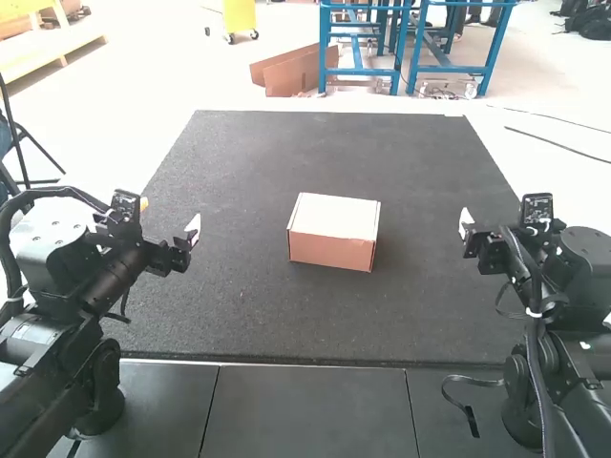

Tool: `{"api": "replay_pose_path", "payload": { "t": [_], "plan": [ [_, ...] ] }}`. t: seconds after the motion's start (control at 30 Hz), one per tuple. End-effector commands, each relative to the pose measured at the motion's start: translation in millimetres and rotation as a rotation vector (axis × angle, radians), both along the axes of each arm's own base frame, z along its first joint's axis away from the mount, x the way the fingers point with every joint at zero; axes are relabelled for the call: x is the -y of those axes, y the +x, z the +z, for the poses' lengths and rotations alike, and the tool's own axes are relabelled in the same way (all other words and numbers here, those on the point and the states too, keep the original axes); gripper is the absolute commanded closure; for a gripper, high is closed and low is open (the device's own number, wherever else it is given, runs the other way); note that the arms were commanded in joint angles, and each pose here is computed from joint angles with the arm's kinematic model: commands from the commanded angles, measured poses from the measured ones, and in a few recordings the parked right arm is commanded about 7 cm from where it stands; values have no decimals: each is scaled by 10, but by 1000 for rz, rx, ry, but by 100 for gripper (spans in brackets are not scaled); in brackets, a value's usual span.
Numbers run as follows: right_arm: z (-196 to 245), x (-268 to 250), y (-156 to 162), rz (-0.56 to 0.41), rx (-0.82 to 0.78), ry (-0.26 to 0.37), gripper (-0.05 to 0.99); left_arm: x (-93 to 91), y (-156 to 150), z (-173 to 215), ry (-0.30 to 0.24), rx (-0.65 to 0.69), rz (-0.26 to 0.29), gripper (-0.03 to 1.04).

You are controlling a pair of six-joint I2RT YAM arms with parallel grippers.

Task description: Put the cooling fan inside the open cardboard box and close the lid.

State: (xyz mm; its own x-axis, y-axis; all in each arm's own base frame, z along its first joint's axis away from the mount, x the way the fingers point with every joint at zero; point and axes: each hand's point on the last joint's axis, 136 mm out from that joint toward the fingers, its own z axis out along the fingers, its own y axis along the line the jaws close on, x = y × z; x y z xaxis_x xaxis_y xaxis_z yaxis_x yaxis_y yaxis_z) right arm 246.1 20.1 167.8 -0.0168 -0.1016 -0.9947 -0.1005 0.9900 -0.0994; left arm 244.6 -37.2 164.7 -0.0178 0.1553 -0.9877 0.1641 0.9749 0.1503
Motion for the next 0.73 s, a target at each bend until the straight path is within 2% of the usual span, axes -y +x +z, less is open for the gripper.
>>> {"api": "replay_pose_path", "payload": {
  "t": [0.0, 0.13, 0.3, 0.53, 0.7],
  "plan": [
    [5, 17, -2, -5, 6, 0, 2, -185, 16, 39, -10, 25, 76, 5],
    [-25, 2, -3, 1, -6, 10, 2, -423, 24, 92, -86, 41, 174, 5],
    [-67, 5, -4, -1, -24, 26, 2, -610, 12, 43, -89, 24, 250, 5],
    [-74, -12, -6, 8, -28, 28, 2, -594, 13, 17, -75, 14, 244, 5],
    [-112, -33, -12, 22, -41, -10, 2, -564, 15, 39, -75, 21, 231, 4]
  ]
}}
